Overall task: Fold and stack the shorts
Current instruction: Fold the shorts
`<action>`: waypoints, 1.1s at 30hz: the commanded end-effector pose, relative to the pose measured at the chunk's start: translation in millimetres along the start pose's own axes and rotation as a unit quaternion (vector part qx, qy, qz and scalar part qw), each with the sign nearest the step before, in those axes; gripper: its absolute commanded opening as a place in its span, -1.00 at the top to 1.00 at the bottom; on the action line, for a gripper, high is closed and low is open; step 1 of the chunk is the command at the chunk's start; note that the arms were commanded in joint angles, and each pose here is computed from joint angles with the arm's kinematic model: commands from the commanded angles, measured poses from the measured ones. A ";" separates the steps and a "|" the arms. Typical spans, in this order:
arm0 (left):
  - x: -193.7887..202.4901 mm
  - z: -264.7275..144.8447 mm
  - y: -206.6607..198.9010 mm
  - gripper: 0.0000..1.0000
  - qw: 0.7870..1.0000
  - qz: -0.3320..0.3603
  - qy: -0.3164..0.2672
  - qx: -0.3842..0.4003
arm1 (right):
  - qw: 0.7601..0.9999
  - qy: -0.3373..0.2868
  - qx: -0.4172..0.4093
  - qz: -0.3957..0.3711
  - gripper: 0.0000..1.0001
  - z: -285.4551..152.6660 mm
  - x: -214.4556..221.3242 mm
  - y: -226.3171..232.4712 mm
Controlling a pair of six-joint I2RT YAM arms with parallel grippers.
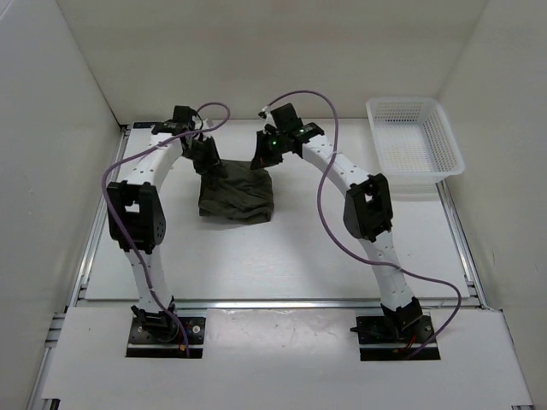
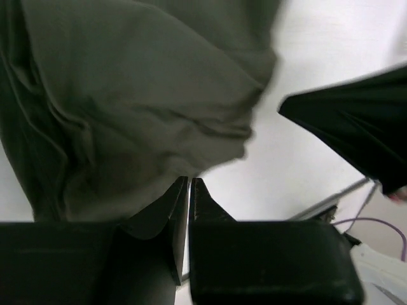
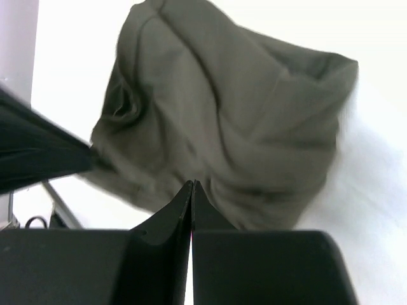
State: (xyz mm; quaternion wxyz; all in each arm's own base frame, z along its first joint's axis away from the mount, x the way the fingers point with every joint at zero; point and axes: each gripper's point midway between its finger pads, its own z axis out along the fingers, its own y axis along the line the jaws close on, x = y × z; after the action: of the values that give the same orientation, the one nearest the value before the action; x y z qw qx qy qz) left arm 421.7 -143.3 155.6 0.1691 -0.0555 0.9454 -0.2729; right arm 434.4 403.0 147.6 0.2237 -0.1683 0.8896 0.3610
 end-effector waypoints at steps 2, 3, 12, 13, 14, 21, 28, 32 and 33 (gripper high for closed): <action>-12.9 26.8 40.2 0.62 0.999 -0.003 0.003 -0.052 | 1.000 0.021 -0.008 0.013 1.00 38.6 9.3 -10.2; -12.1 26.2 44.7 0.62 0.998 -0.004 0.004 -0.065 | 1.000 0.017 0.002 0.022 1.00 41.7 6.3 -20.7; 28.0 22.5 96.9 0.62 0.993 -0.031 0.042 -0.106 | 0.988 -0.013 0.091 0.127 1.00 69.2 -0.8 -106.4; 31.8 23.6 100.4 0.62 0.992 -0.034 0.047 -0.111 | 0.989 -0.018 0.080 0.123 1.00 68.6 -5.6 -101.5; 33.2 20.5 99.0 0.62 0.992 -0.033 0.045 -0.111 | 0.989 -0.020 0.073 0.126 1.00 69.1 -7.1 -98.7; 36.0 -8.5 87.9 0.79 0.993 -0.023 0.016 -0.117 | 0.994 -0.054 -0.018 0.089 0.86 6.0 -37.5 -39.2; 6.6 -33.4 18.1 0.79 0.997 0.014 -0.047 -0.065 | 0.998 -0.048 0.000 0.038 0.91 -32.9 -5.6 -4.2; -9.0 -5.2 5.7 0.79 0.998 0.016 -0.033 -0.053 | 0.999 -0.018 0.028 0.042 0.77 -21.9 31.0 -9.3; -13.8 2.6 9.6 0.79 0.998 0.014 -0.031 -0.059 | 0.999 -0.011 0.028 0.041 0.77 -18.9 37.3 -7.5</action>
State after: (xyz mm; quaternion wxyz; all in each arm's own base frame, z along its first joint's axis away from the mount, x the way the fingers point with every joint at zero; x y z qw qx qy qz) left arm 421.5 -122.2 160.4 0.2057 -0.0578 0.9555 -0.2032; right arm 412.4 376.2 162.6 0.2341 -0.1091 0.8928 0.3690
